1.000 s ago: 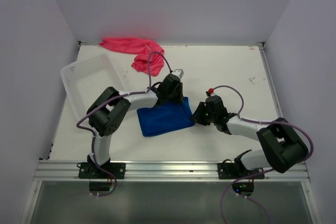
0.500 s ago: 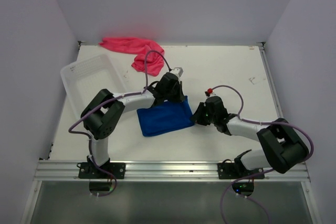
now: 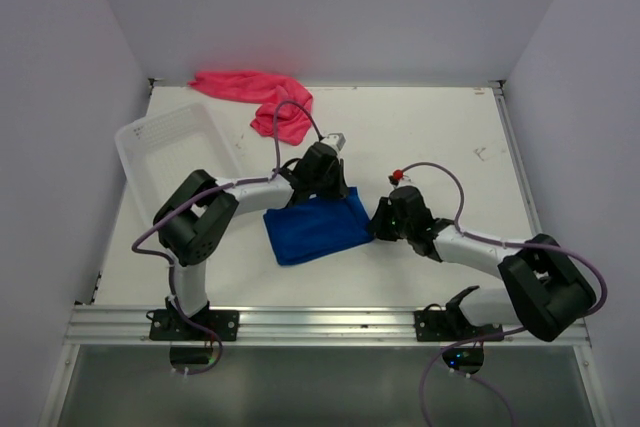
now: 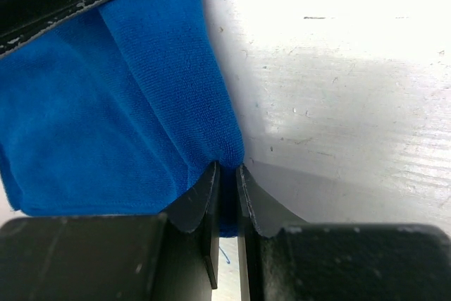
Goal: Roll the towels
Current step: Roll the towel
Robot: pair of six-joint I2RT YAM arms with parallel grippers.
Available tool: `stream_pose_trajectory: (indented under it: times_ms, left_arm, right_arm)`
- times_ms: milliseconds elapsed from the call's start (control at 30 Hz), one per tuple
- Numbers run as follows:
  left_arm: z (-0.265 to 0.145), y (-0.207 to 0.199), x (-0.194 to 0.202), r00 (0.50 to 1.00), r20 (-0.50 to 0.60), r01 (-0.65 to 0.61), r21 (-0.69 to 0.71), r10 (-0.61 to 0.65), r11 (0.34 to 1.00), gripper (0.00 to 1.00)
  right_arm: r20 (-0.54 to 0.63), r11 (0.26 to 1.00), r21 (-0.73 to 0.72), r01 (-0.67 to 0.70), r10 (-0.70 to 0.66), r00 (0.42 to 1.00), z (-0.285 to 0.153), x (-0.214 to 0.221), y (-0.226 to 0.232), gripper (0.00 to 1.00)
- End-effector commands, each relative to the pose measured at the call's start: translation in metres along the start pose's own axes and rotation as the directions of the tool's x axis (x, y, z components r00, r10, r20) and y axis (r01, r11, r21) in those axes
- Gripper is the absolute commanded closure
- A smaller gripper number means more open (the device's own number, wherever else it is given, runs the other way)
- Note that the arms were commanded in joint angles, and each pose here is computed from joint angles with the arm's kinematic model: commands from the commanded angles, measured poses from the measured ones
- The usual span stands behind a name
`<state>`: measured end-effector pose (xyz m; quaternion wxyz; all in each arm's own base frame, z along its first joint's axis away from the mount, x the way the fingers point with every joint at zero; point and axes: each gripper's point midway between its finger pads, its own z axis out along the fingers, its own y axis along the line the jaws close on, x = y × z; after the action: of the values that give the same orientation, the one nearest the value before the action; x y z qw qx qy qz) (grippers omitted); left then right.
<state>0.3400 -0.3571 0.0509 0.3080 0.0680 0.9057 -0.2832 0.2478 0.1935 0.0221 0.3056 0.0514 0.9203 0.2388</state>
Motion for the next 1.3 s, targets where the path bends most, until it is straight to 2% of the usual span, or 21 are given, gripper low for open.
stream_pose_trajectory:
  times_ms: [0, 133, 233, 300, 400, 600, 900, 1033, 1267]
  left_arm:
    - [0.0, 0.001, -0.009, 0.999, 0.047, 0.009, 0.011, -0.009, 1.0, 1.0]
    - [0.005, 0.005, 0.003, 1.0, 0.019, 0.022, 0.019, -0.022, 1.0, 0.99]
    - [0.004, 0.003, 0.005, 1.0, 0.012, 0.028, 0.028, -0.028, 0.999, 0.89]
    - [0.004, 0.001, 0.006, 1.0, 0.001, 0.028, 0.039, -0.028, 0.999, 0.78]
    - [-0.001, -0.005, -0.004, 1.0, 0.011, 0.021, 0.045, -0.022, 0.999, 0.69]
    - [-0.017, -0.03, -0.041, 0.998, 0.058, 0.017, 0.112, -0.023, 0.994, 0.64]
    - [-0.028, -0.058, -0.06, 0.997, 0.054, 0.05, 0.198, -0.061, 0.979, 0.62]
    - [-0.024, -0.067, -0.05, 0.993, -0.01, 0.114, 0.252, -0.116, 0.961, 0.61]
    - [-0.012, -0.061, -0.026, 0.989, -0.071, 0.142, 0.219, -0.13, 0.965, 0.61]
  right_arm:
    - [-0.019, 0.989, 0.107, 0.101, -0.1, 0.995, -0.007, 0.008, -0.015, 1.0]
    - [-0.012, 0.967, 0.16, 0.196, -0.197, 0.98, -0.012, 0.007, -0.011, 1.0]
    - [0.0, 0.951, 0.188, 0.246, -0.251, 0.968, -0.015, 0.005, -0.006, 1.0]
    - [0.005, 0.948, 0.193, 0.253, -0.259, 0.966, -0.016, 0.004, -0.004, 1.0]
    - [0.014, 0.945, 0.202, 0.258, -0.266, 0.964, -0.016, 0.001, -0.003, 1.0]
    - [0.019, 0.943, 0.202, 0.264, -0.274, 0.962, -0.016, -0.001, 0.001, 1.0]
    - [0.031, 0.945, 0.208, 0.251, -0.263, 0.964, -0.014, 0.001, 0.0, 1.0]
    - [0.034, 0.944, 0.215, 0.251, -0.264, 0.964, -0.013, 0.0, -0.001, 1.0]
    - [0.039, 0.947, 0.222, 0.231, -0.245, 0.969, -0.012, 0.002, -0.003, 1.0]
